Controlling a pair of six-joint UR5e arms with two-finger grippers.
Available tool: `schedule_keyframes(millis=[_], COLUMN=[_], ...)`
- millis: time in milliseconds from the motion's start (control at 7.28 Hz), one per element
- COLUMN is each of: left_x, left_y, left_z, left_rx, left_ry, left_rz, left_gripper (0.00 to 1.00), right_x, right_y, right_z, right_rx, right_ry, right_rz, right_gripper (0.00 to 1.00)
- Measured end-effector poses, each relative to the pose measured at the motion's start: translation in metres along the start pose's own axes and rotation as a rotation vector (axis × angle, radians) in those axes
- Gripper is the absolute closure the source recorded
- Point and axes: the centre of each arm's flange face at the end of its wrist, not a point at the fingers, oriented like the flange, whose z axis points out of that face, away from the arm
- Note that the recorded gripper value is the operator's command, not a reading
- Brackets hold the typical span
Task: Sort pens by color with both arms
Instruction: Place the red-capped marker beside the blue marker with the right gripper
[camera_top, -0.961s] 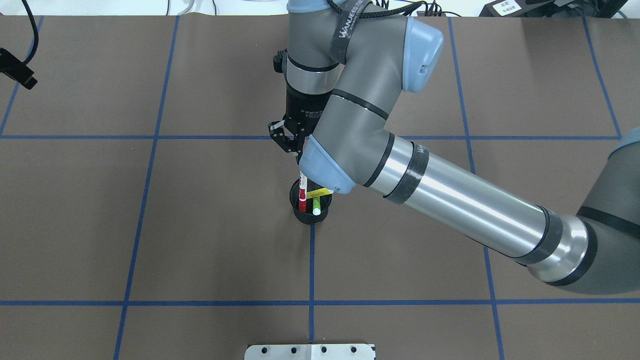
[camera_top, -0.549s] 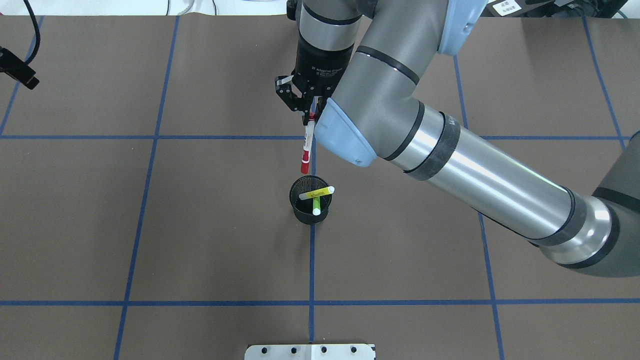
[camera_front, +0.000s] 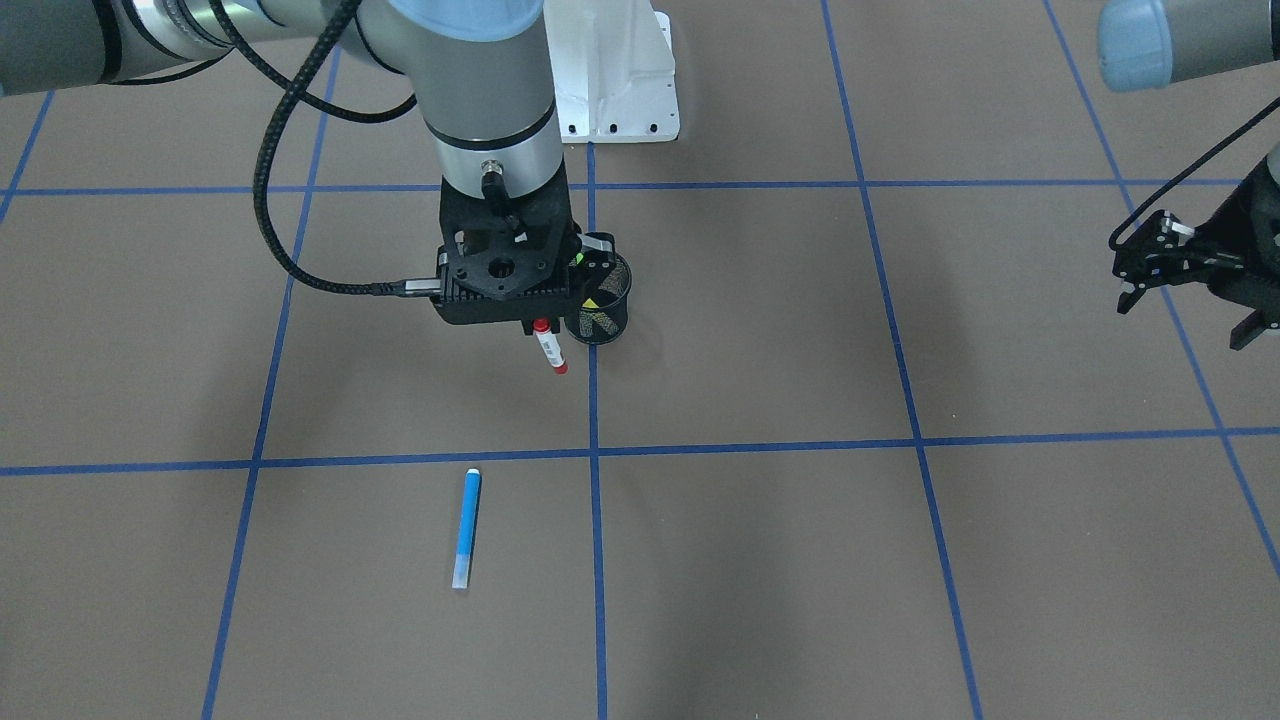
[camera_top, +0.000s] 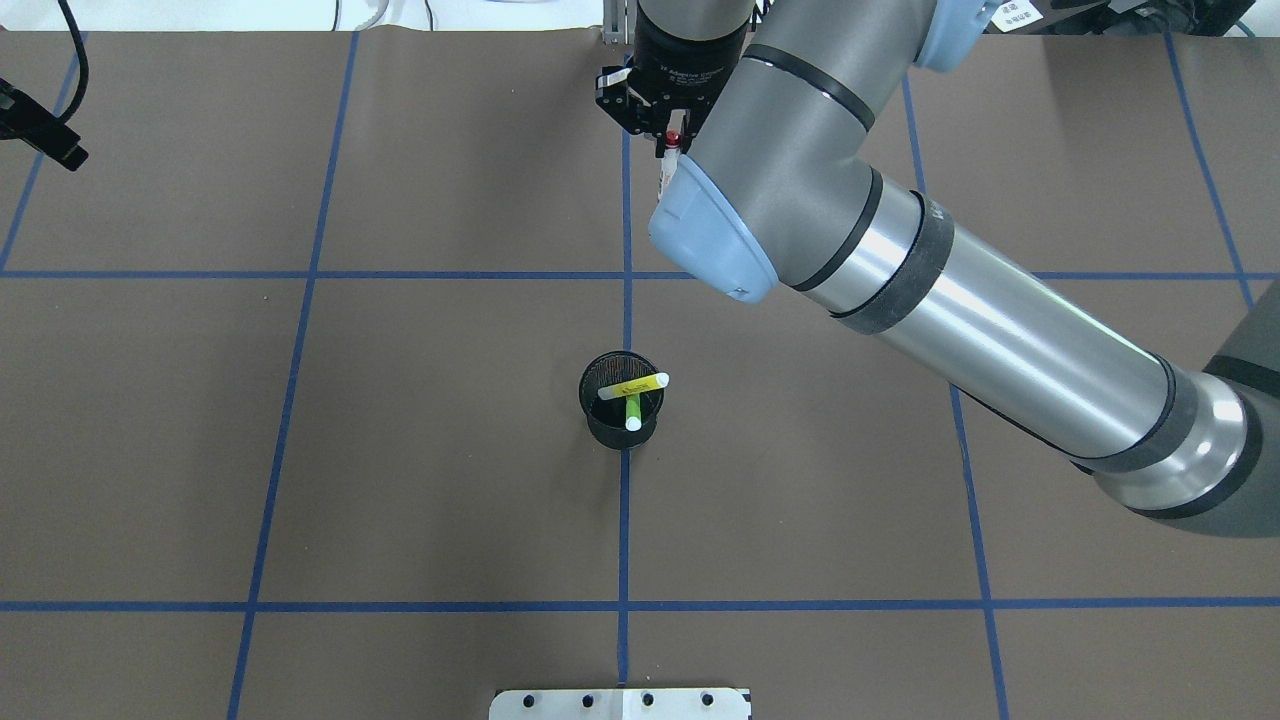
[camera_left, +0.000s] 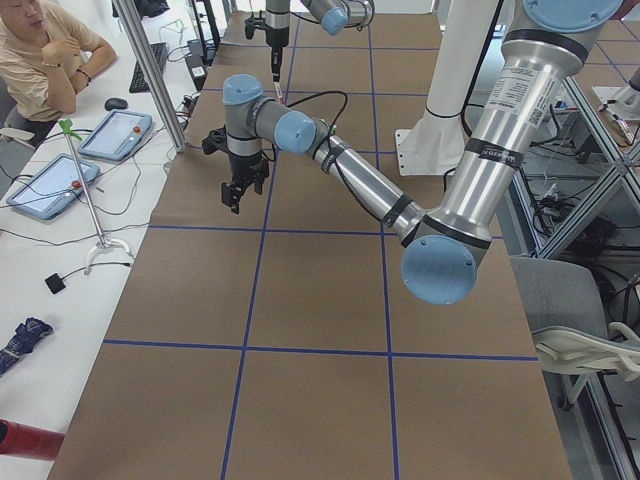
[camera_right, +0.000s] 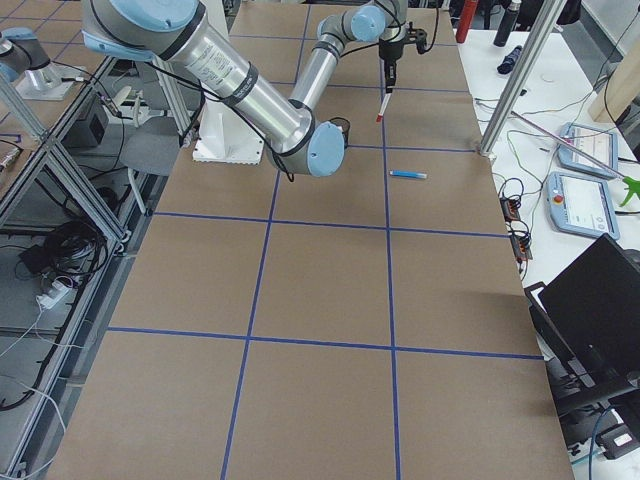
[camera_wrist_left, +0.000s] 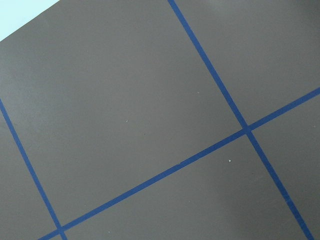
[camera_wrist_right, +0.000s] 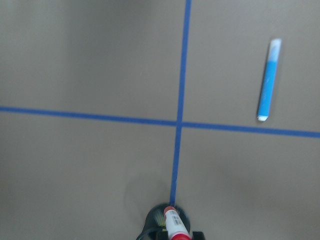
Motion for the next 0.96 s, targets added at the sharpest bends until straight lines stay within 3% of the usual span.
schedule_keyframes(millis=[275,961], left_x=[0.000,-0.026], left_y=[-0.003,-0.013], left_z=[0.002,0.044], left_rx=[0.012,0.023], left_ry=[-0.001,0.001], left_rz=[0.011,0.019], left_gripper=[0.00,0.00], right_x=[0.016,-0.015], right_y=[-0.005,0.032], right_z=[0.030,0.158], right_rx=[0.167,0.627], right_ry=[0.057,0.151], right_rz=[0.012,0.132], right_gripper=[1.00,1.00])
